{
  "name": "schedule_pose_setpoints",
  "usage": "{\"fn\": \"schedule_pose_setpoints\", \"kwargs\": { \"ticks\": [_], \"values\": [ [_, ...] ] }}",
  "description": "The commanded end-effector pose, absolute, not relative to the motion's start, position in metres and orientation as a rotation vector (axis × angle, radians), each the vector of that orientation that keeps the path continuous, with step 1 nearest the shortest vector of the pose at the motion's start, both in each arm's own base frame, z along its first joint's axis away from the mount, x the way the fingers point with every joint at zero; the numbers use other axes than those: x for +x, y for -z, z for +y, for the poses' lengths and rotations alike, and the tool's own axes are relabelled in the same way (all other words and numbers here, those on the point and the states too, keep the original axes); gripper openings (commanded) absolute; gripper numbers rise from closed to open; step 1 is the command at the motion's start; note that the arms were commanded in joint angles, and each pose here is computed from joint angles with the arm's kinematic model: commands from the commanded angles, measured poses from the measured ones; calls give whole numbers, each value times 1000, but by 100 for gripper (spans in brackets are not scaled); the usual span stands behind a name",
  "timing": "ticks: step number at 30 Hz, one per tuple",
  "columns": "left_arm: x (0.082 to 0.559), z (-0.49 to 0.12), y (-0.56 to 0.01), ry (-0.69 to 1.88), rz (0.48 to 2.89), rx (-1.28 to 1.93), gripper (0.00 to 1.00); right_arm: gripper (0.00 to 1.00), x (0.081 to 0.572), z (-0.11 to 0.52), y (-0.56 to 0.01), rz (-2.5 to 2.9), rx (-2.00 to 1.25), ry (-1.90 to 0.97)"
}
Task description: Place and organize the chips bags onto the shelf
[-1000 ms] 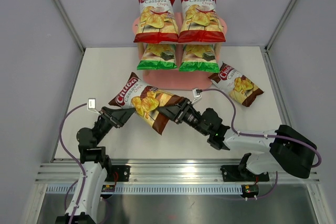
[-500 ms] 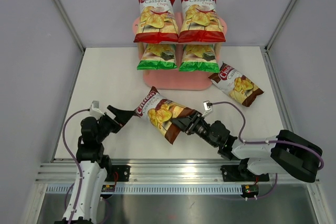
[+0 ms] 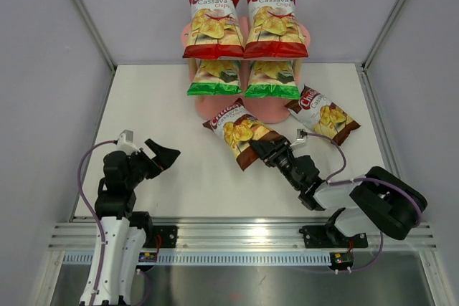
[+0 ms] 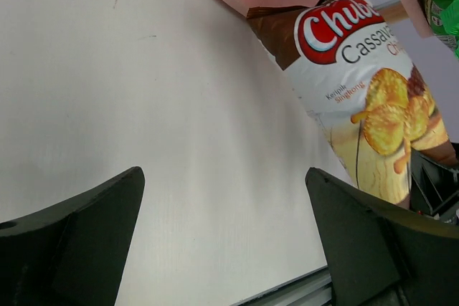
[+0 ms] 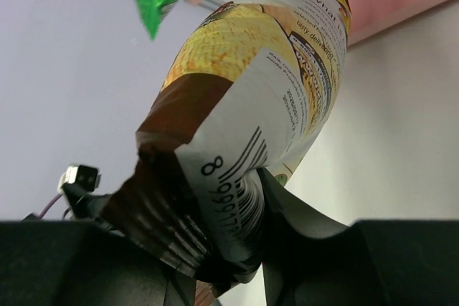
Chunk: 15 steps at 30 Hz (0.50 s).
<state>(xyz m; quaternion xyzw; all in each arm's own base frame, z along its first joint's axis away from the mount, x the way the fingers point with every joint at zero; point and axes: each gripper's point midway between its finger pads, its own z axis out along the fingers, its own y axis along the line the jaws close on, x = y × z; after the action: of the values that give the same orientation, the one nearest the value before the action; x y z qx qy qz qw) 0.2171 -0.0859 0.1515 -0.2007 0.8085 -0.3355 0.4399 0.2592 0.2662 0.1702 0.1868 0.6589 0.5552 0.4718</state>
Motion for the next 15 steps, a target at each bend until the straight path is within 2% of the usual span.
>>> {"fn": "schedule_pose_setpoints", "kwargs": {
  "ticks": [1,15],
  "values": [
    [215,-90,-161,842,2020,-426,99,29,274,260,-219,1401,477,-1471],
    [206,-104,-185,906,2016,-262,99,29,309,252,-223,1323,518,-1437]
  ]
}}
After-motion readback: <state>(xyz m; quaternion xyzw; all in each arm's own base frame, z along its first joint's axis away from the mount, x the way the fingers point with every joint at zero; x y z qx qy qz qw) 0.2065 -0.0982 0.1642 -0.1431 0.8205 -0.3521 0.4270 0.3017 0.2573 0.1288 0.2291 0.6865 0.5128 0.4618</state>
